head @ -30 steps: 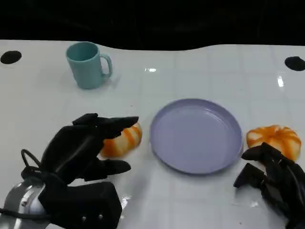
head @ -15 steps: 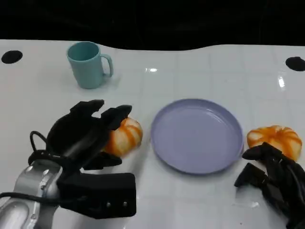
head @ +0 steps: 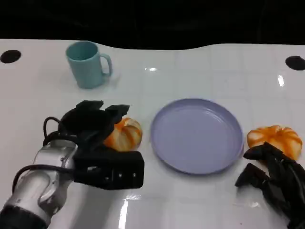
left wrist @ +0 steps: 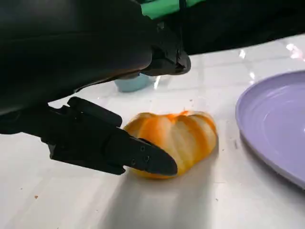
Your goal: Grasp the bread from the table and place it into the plate.
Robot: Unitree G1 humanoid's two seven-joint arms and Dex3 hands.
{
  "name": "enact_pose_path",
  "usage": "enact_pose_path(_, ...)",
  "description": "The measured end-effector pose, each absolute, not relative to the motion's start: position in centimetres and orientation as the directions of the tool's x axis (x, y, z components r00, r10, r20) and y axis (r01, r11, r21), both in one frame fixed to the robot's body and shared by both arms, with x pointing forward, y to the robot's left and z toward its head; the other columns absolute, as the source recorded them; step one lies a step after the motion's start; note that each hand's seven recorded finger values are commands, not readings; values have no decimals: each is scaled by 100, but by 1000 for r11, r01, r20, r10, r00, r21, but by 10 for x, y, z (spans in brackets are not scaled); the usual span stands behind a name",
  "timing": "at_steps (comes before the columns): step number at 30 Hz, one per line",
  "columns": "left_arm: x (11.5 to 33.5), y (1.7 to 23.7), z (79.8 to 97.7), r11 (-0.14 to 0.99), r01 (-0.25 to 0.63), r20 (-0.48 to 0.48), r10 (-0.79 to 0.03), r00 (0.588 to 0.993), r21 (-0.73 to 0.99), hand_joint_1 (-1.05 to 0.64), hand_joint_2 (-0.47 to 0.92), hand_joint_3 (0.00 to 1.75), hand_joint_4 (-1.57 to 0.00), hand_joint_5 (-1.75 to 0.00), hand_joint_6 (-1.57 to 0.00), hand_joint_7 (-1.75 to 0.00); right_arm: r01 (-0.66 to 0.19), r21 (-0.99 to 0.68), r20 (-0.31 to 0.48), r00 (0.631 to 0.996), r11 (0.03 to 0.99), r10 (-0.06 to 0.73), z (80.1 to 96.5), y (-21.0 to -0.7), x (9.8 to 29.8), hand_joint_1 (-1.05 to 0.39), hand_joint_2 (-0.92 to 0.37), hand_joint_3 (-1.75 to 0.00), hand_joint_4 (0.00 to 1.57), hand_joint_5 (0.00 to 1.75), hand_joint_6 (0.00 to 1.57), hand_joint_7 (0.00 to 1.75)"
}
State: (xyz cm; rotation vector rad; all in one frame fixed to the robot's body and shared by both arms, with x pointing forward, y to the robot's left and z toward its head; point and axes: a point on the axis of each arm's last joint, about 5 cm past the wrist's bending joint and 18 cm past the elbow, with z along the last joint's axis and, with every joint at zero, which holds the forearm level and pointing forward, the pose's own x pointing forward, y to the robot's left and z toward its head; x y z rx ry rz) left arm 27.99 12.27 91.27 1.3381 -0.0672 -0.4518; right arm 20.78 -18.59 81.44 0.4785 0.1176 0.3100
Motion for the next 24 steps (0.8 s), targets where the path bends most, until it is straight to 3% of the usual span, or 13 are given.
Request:
enact_pose_path(15,310,106,898,88,408,-361,-325,874,909,-50,85,0,-15,-11,-26,-2,-263,479,-43,946,837,322,815,-186,204,-52,-92,-21,60,159,62,119)
enact_pose_path(17,312,105,896,86,418,-372,-322,870,904,-47,86,1,-18,-12,-28,-2,-264,479,-43,945,837,323,815,-186,204,-52,-92,-21,61,159,62,119)
enact_pose_path(20,313,104,894,108,427,-372,-331,867,898,-29,91,2,-39,-18,-44,-5,-263,481,-45,945,836,323,815,-186,204,-53,-92,-20,61,160,63,119)
enact_pose_path(21,313,104,893,120,421,-361,-340,868,899,-27,92,13,-63,-30,-61,-11,-263,481,-46,945,836,324,815,-186,204,-53,-92,-20,61,160,63,119)
enact_pose_path(22,313,105,892,145,412,-344,-348,872,900,-26,92,19,-73,-39,-71,-13,-263,482,-46,945,836,324,815,-186,204,-53,-92,-20,61,160,63,120)
enact_pose_path(24,312,106,889,207,378,-293,-348,890,902,-26,92,28,-78,-76,-91,-12,-263,481,-46,945,836,324,815,-186,204,-53,-92,-20,60,160,63,119)
